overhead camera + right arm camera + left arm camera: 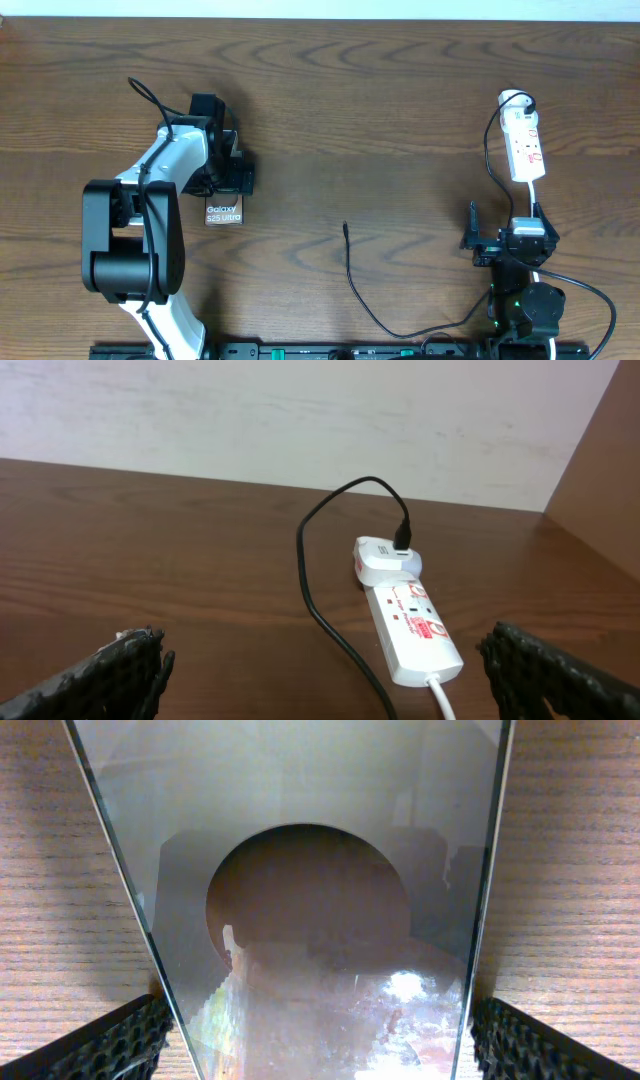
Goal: Plug charger to phone and switch on socket
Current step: 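Close the left gripper on the phone's top edge, then lift the phone with the left gripper and tilt it upright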
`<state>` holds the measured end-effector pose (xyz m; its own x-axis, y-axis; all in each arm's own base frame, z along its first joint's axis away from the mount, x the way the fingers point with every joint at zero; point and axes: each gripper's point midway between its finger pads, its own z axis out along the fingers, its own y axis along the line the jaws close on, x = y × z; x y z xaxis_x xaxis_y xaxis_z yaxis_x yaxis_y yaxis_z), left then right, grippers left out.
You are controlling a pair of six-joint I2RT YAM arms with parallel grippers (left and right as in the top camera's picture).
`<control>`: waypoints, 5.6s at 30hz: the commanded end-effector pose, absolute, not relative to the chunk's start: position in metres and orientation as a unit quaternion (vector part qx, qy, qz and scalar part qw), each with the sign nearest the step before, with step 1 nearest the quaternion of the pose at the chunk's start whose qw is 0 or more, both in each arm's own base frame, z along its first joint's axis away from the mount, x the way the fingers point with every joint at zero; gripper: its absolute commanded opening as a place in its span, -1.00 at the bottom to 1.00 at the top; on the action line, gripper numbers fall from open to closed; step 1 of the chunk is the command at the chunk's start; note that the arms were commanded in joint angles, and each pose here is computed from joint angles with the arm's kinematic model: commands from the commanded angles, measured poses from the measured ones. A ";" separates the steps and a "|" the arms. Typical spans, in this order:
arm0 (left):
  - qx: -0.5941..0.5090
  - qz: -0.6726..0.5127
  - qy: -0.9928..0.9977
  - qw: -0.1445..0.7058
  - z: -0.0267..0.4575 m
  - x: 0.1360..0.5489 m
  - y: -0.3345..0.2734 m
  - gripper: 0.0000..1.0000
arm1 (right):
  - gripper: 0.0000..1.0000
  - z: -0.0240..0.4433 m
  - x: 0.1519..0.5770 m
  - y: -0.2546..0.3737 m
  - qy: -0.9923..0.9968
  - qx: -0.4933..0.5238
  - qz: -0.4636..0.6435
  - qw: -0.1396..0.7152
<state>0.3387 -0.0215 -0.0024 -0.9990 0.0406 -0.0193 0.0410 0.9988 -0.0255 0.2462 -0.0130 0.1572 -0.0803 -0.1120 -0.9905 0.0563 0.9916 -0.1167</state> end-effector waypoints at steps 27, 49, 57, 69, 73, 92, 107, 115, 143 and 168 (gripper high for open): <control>0.027 -0.019 0.999 -0.014 -0.015 0.325 -0.023 0.97 | 0.99 0.157 0.246 -0.010 0.732 -0.026 -0.060 0.678; 0.027 -0.019 0.999 -0.014 -0.015 0.325 -0.023 0.66 | 0.98 0.157 0.246 -0.010 0.732 -0.026 -0.060 0.678; 0.027 -0.019 0.999 -0.014 -0.015 0.325 -0.023 0.58 | 0.98 0.157 0.246 -0.010 0.732 -0.026 -0.060 0.678; 0.027 -0.019 0.999 -0.014 -0.015 0.325 -0.023 0.50 | 0.99 0.157 0.246 -0.010 0.732 -0.026 -0.060 0.678; 0.027 -0.019 0.999 -0.014 -0.015 0.325 -0.023 0.44 | 0.99 0.157 0.246 -0.010 0.732 -0.026 -0.060 0.678; 0.027 -0.019 0.999 -0.012 -0.015 0.326 -0.023 -0.51 | 0.99 0.157 0.246 -0.010 0.732 -0.026 -0.060 0.678; 0.027 -0.019 0.999 -0.010 -0.013 0.328 -0.024 -0.85 | 0.99 0.157 0.246 -0.010 0.732 -0.026 -0.060 0.678; 0.027 -0.025 0.999 0.035 0.014 0.347 -0.026 -0.86 | 0.99 0.157 0.246 -0.010 0.732 -0.026 -0.060 0.678; 0.045 -0.281 0.943 0.171 0.127 0.372 -0.110 -0.86 | 0.99 0.157 0.246 -0.010 0.732 -0.026 -0.060 0.678; -0.117 -0.543 0.826 0.093 0.206 0.389 -0.168 -0.86 | 0.98 0.157 0.246 -0.010 0.732 -0.026 -0.060 0.678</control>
<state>0.3889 -0.1565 0.1631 -0.9546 -0.2784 -0.1064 -0.0549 0.5151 -0.8554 0.2462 -0.0130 0.1571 -0.0807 -0.1120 -0.9904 0.0562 0.9916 -0.1167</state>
